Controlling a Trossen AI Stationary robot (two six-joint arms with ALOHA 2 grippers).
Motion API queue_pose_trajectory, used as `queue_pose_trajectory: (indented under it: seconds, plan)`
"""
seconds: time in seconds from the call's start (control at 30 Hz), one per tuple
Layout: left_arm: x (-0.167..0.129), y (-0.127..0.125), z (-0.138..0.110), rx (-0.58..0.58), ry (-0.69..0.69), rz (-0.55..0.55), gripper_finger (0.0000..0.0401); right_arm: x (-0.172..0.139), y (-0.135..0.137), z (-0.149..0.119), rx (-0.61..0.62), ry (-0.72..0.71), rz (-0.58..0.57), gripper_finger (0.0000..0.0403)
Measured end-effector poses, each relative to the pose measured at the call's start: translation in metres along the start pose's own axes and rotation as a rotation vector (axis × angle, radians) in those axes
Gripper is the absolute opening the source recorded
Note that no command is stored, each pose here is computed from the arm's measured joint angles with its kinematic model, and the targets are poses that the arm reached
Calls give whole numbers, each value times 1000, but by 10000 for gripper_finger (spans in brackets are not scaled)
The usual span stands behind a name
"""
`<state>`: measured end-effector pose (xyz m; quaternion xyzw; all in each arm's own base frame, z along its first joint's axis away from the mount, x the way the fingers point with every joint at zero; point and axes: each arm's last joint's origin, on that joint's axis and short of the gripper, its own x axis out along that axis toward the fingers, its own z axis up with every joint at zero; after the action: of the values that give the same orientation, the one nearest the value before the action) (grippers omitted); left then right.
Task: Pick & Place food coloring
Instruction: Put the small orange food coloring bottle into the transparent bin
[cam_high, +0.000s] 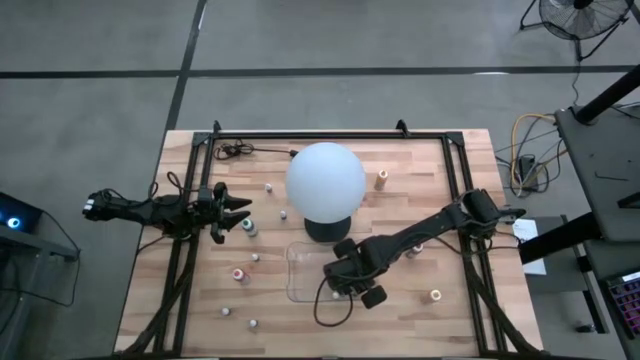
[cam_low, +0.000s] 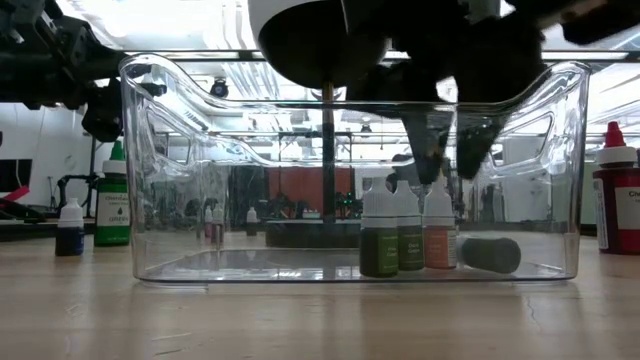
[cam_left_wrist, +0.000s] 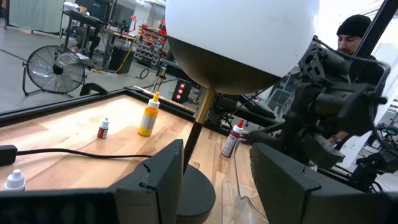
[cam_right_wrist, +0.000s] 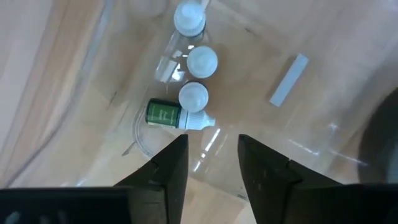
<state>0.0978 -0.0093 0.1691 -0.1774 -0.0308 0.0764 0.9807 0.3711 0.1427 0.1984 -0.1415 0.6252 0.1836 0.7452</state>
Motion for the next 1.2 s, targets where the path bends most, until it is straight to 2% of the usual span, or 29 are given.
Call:
queue_pose_trajectory:
  seconds: [0.13, 0.43, 0.87, 1.2]
  plan:
    - [0, 0, 0, 0, 0, 0, 161, -18, -2, 8, 50, -17, -42, 147]
    - [0, 0, 0, 0, 0, 0, 161, -57, -2, 28, 225, -139, -38, 181]
    - [0, 0, 0, 0, 0, 0, 161, -93, 11, 26, 514, -154, -6, 216]
    - [0, 0, 0, 0, -1, 0, 161, -109, 36, 18, 566, -179, 21, 271]
